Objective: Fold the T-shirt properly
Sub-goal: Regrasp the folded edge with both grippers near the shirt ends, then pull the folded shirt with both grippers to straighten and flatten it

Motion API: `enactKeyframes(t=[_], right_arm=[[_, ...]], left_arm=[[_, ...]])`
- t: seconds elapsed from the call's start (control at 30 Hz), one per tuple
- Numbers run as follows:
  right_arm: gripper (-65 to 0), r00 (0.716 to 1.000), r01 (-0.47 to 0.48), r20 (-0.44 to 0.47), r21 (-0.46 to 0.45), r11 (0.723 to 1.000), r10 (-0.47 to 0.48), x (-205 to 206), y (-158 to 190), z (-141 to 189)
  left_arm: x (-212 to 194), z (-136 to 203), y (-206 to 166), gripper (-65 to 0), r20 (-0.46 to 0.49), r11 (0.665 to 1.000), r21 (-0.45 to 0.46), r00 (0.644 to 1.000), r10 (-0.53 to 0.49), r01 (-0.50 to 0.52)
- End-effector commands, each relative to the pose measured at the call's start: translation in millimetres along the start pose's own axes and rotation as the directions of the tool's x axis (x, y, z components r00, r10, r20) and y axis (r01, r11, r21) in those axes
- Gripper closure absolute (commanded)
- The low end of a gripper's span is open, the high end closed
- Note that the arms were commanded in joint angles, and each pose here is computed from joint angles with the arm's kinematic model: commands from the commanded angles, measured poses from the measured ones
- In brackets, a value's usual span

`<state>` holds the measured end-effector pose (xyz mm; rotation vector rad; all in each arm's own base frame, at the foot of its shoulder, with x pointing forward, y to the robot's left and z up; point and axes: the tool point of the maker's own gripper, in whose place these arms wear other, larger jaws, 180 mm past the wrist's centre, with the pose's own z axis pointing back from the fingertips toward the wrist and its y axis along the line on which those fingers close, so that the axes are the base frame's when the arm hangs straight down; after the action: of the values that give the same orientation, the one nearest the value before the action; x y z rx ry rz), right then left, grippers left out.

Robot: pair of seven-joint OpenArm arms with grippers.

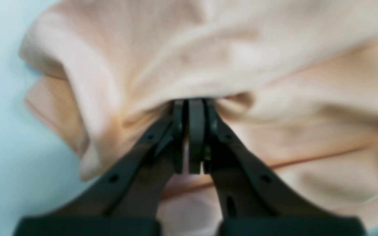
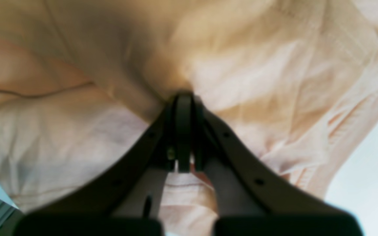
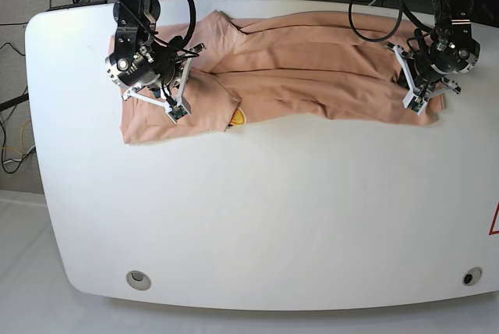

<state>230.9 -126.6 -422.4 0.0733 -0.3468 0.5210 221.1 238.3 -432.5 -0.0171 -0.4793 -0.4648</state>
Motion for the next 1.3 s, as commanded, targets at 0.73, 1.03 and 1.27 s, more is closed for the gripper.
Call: enactKeyframes(t=[0.73, 1.03, 1.27], right_arm=[[-1.5, 0.975, 0.2, 0.109, -0.055, 0.978, -0.193, 37, -53, -7], [-1.5, 0.948, 0.294, 0.143, -0.042, 0.955, -0.286, 44, -66, -21], [-1.5, 0.933, 0.338, 0.147, -0.05, 0.94, -0.328, 45, -69, -22]], left_arm=[[-3, -41, 2, -0.4, -0.143, 0.996, -0.029, 0.986, -0.083, 0.08], [5, -40, 6, -0.4, -0.128, 0.997, -0.018, 0.988, -0.082, 0.081], [11, -40, 11, -0.4, -0.115, 0.997, -0.007, 0.99, -0.078, 0.078]])
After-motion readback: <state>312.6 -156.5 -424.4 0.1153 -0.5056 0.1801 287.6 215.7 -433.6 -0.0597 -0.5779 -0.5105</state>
